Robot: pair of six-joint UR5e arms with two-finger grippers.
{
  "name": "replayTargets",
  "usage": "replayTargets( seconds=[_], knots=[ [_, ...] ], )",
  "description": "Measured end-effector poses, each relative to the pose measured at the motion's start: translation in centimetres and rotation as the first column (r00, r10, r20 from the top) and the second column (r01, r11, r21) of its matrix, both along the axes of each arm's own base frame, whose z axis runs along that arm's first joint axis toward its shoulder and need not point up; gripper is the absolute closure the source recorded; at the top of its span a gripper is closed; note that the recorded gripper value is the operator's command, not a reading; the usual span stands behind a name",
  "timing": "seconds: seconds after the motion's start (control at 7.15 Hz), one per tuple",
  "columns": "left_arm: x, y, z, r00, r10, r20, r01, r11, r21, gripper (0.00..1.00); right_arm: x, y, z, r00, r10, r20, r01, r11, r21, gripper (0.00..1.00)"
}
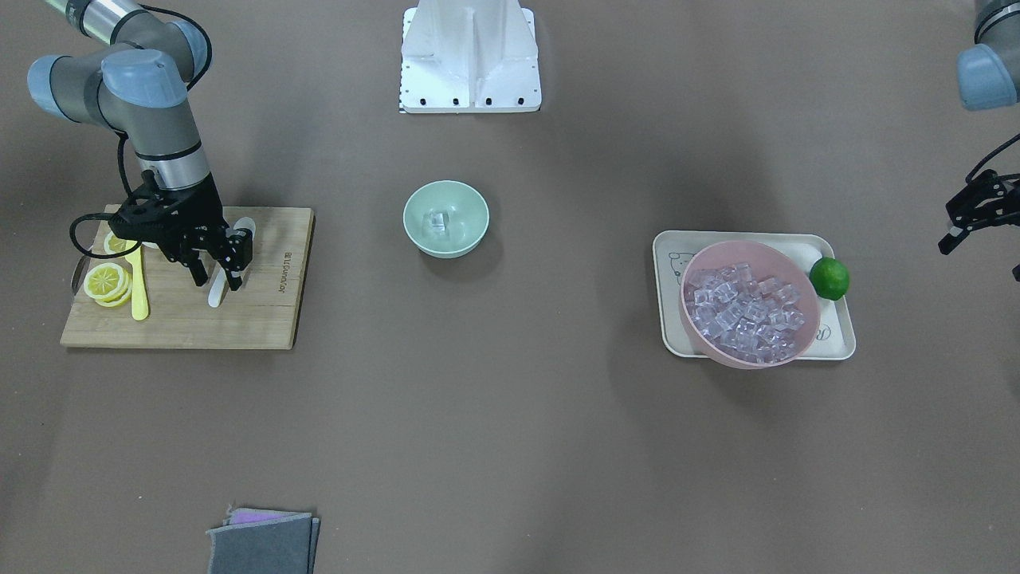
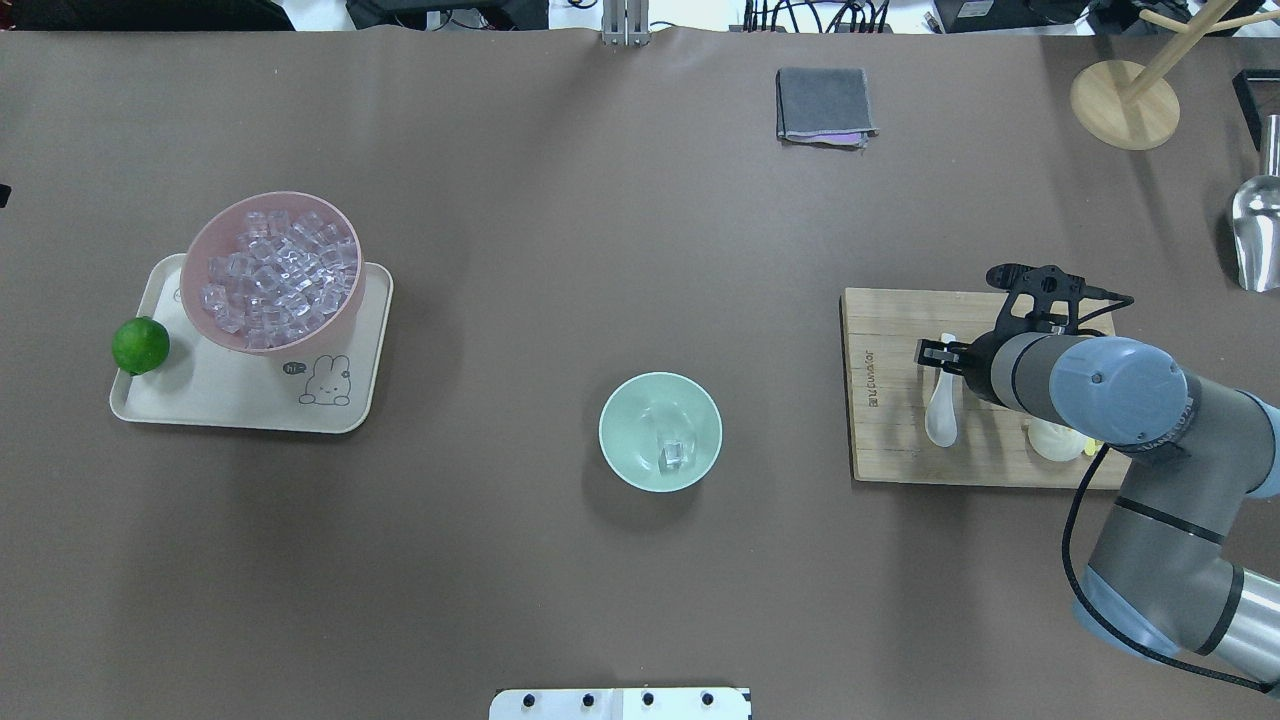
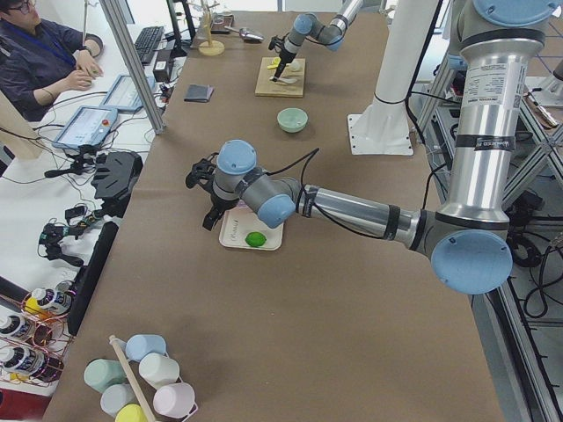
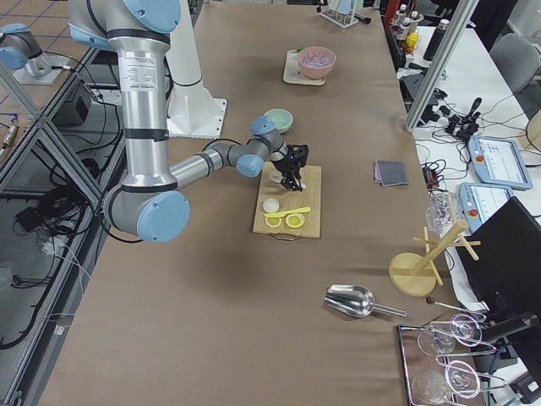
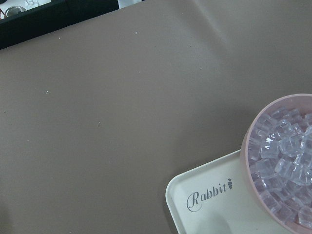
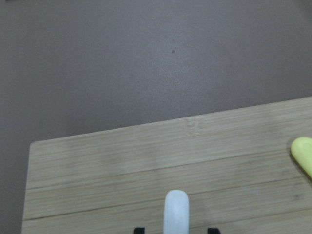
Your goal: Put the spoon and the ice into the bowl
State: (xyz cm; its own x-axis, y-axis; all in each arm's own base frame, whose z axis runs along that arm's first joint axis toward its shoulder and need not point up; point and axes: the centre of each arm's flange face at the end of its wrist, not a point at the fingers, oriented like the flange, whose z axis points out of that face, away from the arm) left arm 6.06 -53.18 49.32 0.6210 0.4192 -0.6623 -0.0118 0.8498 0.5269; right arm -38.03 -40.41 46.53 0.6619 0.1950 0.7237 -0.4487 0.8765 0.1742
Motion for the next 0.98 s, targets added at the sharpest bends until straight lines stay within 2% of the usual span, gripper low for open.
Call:
replayTargets(
  seconds=[0.14,0.7,0.84,0.98],
  knots=[
    [0.0,0.0,0.0,1.000,-0.001,-0.001,0.001,1.000,-0.001,0.03,-0.2,0.3,-0.1,1.000,-0.001,0.003,0.001,1.000,-0.002,1.00],
    [0.1,-0.1,0.0,1.000,-0.003,-0.002,0.003,1.000,-0.003,0.03,-0.5,0.8,-2.2,0.999,-0.011,0.032,0.010,1.000,0.010,1.00],
    [0.1,-0.1,0.0,1.000,-0.004,-0.002,0.004,1.000,-0.003,0.03,-0.2,1.1,-4.3,0.999,0.002,0.051,-0.002,1.000,-0.004,1.00],
    [0.1,-0.1,0.0,1.000,-0.004,-0.002,0.004,1.000,-0.003,0.03,-0.4,1.2,-7.5,0.997,0.042,0.069,-0.038,0.998,-0.055,1.00]
  ],
)
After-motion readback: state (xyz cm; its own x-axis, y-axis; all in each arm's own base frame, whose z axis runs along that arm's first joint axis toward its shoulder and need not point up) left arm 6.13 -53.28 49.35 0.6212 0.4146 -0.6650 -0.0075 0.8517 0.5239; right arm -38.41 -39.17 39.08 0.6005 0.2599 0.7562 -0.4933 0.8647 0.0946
